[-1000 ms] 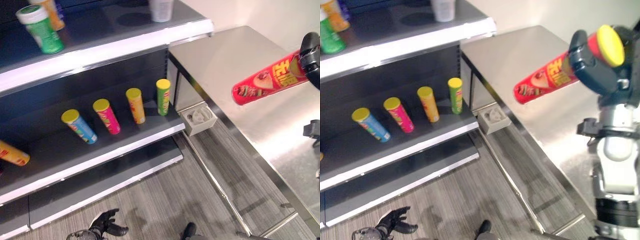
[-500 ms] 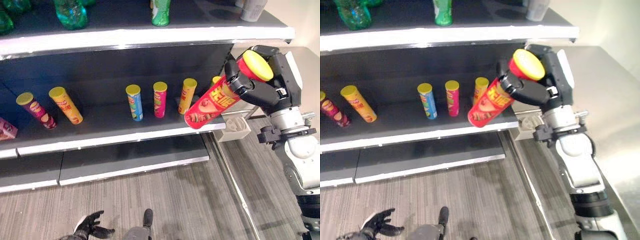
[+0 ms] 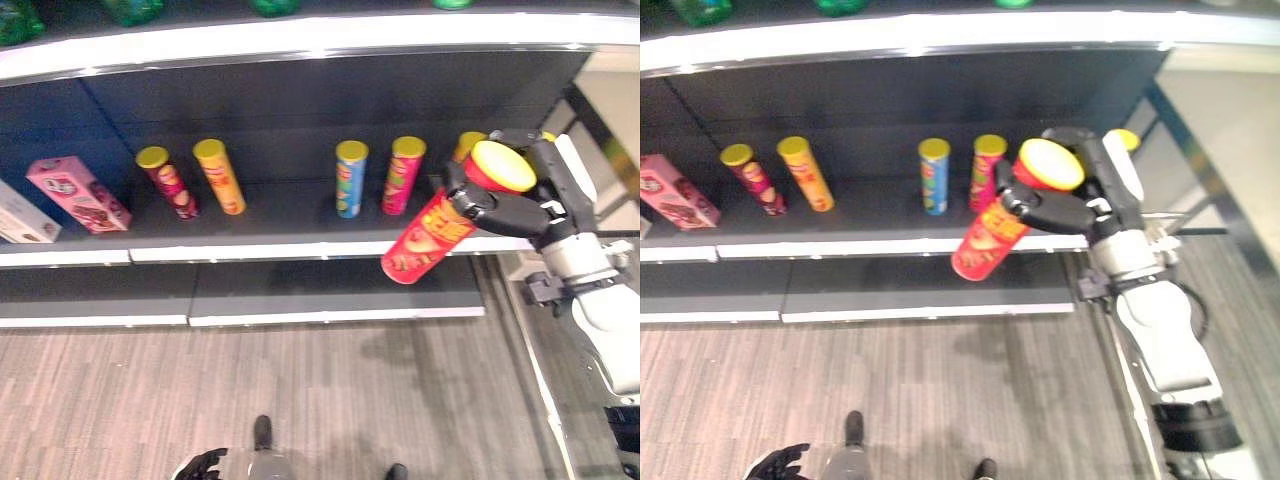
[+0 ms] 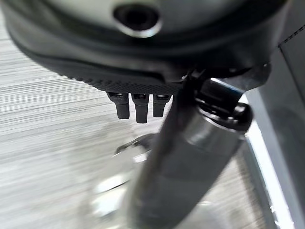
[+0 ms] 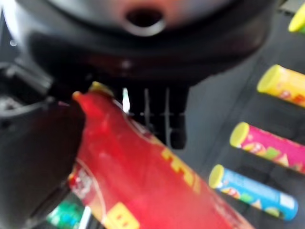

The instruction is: Put the goods on the table back onto the shelves and tidy them up.

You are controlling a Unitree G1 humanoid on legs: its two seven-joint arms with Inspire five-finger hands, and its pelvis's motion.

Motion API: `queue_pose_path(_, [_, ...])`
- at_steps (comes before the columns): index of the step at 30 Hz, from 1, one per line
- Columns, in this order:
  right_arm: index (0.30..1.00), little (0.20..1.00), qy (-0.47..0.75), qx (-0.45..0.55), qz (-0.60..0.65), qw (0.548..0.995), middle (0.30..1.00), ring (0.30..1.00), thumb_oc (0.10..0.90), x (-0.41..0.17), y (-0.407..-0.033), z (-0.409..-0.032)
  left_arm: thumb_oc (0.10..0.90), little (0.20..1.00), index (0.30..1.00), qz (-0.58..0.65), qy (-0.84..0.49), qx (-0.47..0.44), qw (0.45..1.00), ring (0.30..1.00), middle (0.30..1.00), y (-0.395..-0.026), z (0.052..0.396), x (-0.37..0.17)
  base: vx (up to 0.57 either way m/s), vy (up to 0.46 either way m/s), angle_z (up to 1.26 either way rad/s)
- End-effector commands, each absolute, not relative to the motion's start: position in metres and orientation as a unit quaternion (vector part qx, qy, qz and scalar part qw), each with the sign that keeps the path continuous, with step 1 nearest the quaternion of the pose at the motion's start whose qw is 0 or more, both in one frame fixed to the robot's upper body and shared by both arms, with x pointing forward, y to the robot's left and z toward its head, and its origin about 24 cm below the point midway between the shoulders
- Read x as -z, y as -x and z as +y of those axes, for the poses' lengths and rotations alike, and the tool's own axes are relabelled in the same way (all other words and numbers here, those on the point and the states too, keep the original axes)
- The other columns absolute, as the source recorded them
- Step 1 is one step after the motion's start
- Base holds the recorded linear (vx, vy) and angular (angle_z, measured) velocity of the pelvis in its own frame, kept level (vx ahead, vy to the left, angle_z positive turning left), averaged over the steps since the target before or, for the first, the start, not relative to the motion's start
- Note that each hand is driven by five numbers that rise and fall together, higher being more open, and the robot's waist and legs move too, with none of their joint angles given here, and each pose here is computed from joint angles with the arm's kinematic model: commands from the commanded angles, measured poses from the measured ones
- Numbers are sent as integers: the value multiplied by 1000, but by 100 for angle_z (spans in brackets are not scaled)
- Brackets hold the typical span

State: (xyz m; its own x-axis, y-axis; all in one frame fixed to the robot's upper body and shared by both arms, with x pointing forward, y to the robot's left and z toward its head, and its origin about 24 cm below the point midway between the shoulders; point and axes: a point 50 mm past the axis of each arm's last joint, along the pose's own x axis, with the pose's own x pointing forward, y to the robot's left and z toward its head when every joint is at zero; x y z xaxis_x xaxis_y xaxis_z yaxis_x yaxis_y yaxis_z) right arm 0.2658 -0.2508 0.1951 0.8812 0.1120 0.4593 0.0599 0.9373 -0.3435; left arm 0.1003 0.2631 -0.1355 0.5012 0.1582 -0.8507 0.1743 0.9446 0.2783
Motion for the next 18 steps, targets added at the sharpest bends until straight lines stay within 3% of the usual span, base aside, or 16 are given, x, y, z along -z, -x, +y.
queue_pose_path(1, [300,300,214,-40,-398,891,300,300,400,-261,-251,-232,800,900,900,437,-199,24,877,900,900,-127,268,119,104,442,33])
queue_pose_path(8, [300,300,220,-66,-404,885,300,300,400,-260,-256,-213,800,900,900,430,-225,-9,874,900,900,-133,289,109,58,311,0])
queue_pose_path(13, [300,300,263,-105,-380,881,300,300,400,-252,-264,-199,800,900,900,421,-223,-10,879,900,900,-136,290,106,69,-88,-15])
queue_pose_path(18, [300,300,281,-107,-360,883,300,300,400,-244,-268,-199,800,900,900,433,-199,-15,879,900,900,-129,281,114,124,-144,42])
